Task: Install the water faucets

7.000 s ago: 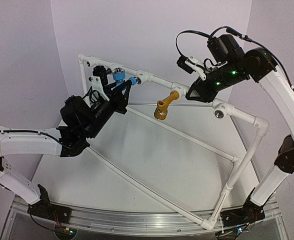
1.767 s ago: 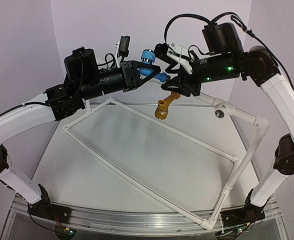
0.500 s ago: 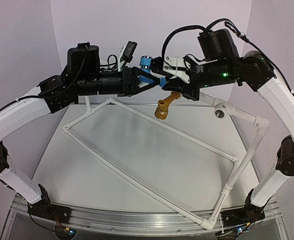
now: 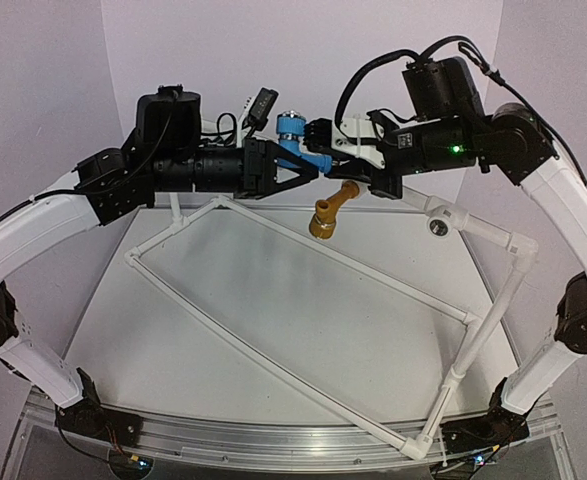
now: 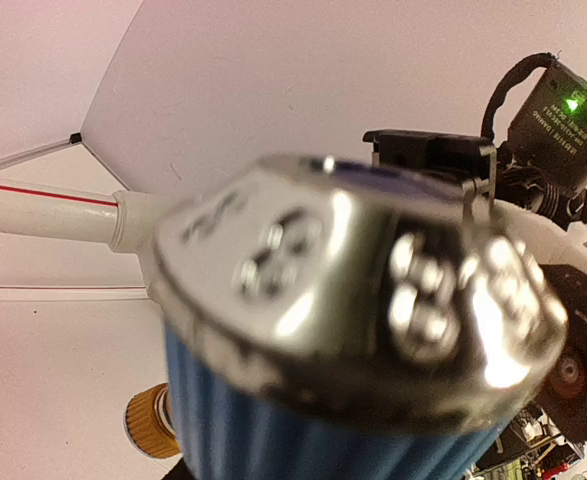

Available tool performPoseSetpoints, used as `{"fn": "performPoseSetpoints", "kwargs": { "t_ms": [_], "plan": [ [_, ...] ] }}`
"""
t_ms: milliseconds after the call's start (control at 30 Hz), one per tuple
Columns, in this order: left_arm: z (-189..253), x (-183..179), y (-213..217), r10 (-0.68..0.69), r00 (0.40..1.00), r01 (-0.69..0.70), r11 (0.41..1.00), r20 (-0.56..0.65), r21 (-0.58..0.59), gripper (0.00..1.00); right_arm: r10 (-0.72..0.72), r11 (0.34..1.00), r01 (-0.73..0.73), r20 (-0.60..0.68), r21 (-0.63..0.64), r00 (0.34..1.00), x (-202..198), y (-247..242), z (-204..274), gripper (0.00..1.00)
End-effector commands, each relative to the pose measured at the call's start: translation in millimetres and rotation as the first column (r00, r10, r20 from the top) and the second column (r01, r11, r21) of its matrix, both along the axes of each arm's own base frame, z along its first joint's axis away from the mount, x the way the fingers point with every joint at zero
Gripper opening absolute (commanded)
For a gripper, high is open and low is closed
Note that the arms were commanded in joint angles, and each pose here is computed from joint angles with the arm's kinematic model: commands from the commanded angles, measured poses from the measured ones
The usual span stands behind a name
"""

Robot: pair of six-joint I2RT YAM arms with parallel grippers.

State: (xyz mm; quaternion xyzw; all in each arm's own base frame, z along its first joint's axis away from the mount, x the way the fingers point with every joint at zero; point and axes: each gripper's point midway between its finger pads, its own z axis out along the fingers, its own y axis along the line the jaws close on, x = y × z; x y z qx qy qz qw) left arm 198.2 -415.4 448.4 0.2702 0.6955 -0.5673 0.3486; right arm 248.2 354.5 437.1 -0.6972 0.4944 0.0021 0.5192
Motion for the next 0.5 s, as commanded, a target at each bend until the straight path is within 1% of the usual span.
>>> {"fn": "performPoseSetpoints", "kwargs": {
  "t_ms": [0,67,133,200,233,300,333,367,400,433,467],
  "plan": [
    [46.0,-11.2,11.4,-0.01,0.998,0.016,0.996,0.069,-0.092,0.29,0.057,0.997,-0.061,0.073,0.052,0.996,-13.7,0.2,25.0,0.0],
    [47.8,-11.4,12.4,-0.008,0.997,0.015,0.995,0.076,-0.095,0.29,0.062,0.997,-0.066,0.074,0.049,0.995,-14.4,0.6,24.5,0.0],
    [48.2,-11.1,12.4,-0.005,0.996,0.013,0.995,0.084,-0.096,0.26,0.067,0.996,-0.071,0.076,0.049,0.995,-15.0,1.6,24.5,0.0],
    [46.7,-10.0,11.8,-0.002,0.996,0.011,0.996,0.087,-0.094,0.21,0.064,0.996,-0.068,0.079,0.054,0.995,-14.2,2.2,25.8,0.0],
    [45.4,-9.5,11.1,-0.003,0.996,0.011,0.996,0.088,-0.092,0.16,0.062,0.996,-0.066,0.078,0.057,0.995,-13.7,2.7,26.7,0.0],
    [44.8,-9.5,10.8,-0.002,0.995,0.011,0.995,0.095,-0.095,0.04,0.061,0.996,-0.065,0.079,0.061,0.995,-13.2,3.5,27.8,0.0],
    [44.8,-9.1,11.6,0.002,0.995,0.008,0.995,0.098,-0.099,0.01,0.059,0.996,-0.064,0.079,0.06,0.995,-12.6,3.8,27.3,0.0],
    [44.7,-8.6,12.8,0.009,0.995,0.001,0.995,0.099,-0.105,0.0,0.055,0.996,-0.06,0.078,0.061,0.995,-12.1,3.4,27.1,0.01],
    [44.5,-7.7,14.4,0.021,0.995,-0.009,0.994,0.101,-0.112,0.0,0.049,0.997,-0.053,0.075,0.062,0.996,-11.4,3.0,26.9,0.06],
    [45.2,-5.9,17.1,0.04,0.994,-0.027,0.992,0.105,-0.122,0.0,0.037,0.997,-0.042,0.071,0.066,0.997,-10.0,2.5,26.6,0.17],
    [45.3,-3.3,20.8,0.067,0.992,-0.053,0.99,0.11,-0.132,0.0,0.019,0.997,-0.024,0.065,0.07,0.998,-7.9,1.5,26.3,0.31]
  ]
}}
